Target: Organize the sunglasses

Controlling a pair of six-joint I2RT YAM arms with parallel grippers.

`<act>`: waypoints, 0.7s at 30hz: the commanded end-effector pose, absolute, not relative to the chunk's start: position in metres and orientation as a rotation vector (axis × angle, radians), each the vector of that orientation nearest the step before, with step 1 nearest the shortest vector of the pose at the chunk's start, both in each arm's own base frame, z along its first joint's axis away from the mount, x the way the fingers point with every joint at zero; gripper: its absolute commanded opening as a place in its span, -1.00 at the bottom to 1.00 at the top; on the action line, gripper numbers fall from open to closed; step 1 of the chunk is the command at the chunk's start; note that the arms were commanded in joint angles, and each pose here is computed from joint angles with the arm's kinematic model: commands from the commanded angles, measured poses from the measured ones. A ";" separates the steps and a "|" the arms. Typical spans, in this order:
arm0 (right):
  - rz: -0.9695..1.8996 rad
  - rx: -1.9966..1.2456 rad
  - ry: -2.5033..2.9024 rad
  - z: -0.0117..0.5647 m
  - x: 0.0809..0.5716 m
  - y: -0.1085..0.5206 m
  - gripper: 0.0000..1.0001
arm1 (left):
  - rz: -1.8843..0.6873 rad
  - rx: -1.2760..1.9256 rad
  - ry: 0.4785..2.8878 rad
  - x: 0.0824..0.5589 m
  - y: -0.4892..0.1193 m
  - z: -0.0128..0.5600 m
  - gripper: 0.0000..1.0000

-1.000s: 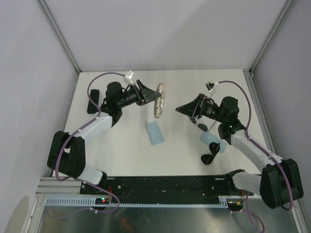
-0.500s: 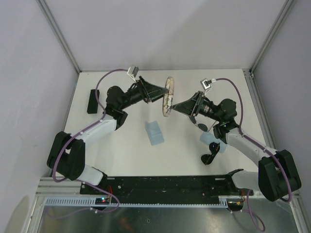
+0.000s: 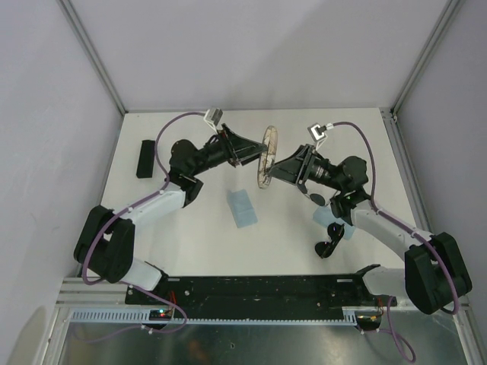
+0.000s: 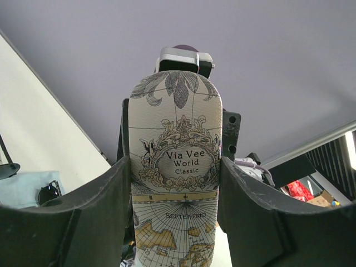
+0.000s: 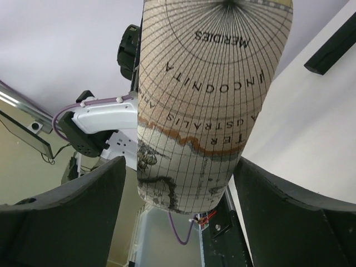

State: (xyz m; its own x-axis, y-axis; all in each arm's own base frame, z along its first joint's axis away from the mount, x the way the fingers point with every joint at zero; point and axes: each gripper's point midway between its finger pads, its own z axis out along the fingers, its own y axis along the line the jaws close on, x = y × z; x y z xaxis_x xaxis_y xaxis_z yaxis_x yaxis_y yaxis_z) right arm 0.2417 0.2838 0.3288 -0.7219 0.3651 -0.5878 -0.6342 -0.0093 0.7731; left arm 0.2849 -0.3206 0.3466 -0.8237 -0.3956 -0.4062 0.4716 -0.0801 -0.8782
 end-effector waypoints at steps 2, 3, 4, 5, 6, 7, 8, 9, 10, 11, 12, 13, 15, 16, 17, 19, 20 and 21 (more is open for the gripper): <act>1.794 -0.343 1.499 0.349 0.239 0.287 0.57 | -1.988 0.148 1.543 0.266 -0.320 0.367 -0.45; 1.791 -0.339 1.502 0.349 0.239 0.287 0.53 | -1.990 0.151 1.546 0.265 -0.320 0.366 -0.45; 1.789 -0.333 1.508 0.348 0.240 0.287 0.46 | -1.994 0.152 1.549 0.264 -0.321 0.366 -0.45; 1.786 -0.328 1.512 0.348 0.240 0.287 0.40 | -1.998 0.155 1.551 0.263 -0.321 0.366 -0.45; 1.782 -0.325 1.517 0.347 0.241 0.286 0.37 | -1.999 0.160 1.550 0.262 -0.321 0.367 -0.45; 1.774 -0.323 1.520 0.347 0.241 0.286 0.32 | -1.995 0.160 1.550 0.262 -0.321 0.366 -0.46; 1.767 -0.320 1.525 0.346 0.241 0.286 0.27 | -1.989 0.164 1.547 0.262 -0.320 0.365 -0.46; 1.752 -0.318 1.525 0.346 0.242 0.285 0.23 | -1.983 0.166 1.544 0.262 -0.320 0.365 -0.47; 1.739 -0.309 1.540 0.344 0.243 0.284 0.20 | -1.976 0.167 1.546 0.262 -0.319 0.363 -0.48; 1.718 -0.305 1.545 0.342 0.245 0.283 0.15 | -1.969 0.165 1.550 0.263 -0.319 0.361 -0.48; 1.700 -0.297 1.559 0.340 0.246 0.282 0.11 | -1.959 0.165 1.557 0.264 -0.319 0.358 -0.49; 1.676 -0.292 1.565 0.338 0.248 0.281 0.07 | -1.947 0.167 1.563 0.265 -0.319 0.354 -0.51; 1.621 -0.271 1.617 0.329 0.253 0.280 0.01 | -1.914 0.156 1.599 0.268 -0.320 0.342 -0.53; 1.593 -0.258 1.650 0.323 0.256 0.280 0.00 | -1.895 0.145 1.616 0.270 -0.320 0.336 -0.54; 1.556 -0.250 1.672 0.318 0.260 0.279 -0.01 | -1.869 0.137 1.641 0.272 -0.320 0.328 -0.54; 1.482 -0.230 1.726 0.306 0.266 0.276 -0.02 | -1.816 0.122 1.680 0.277 -0.320 0.316 -0.55; 1.448 -0.216 1.759 0.299 0.269 0.275 -0.02 | -1.786 0.117 1.695 0.279 -0.320 0.311 -0.55; 1.415 -0.200 1.780 0.294 0.273 0.273 -0.02 | -1.749 0.112 1.722 0.282 -0.320 0.303 -0.55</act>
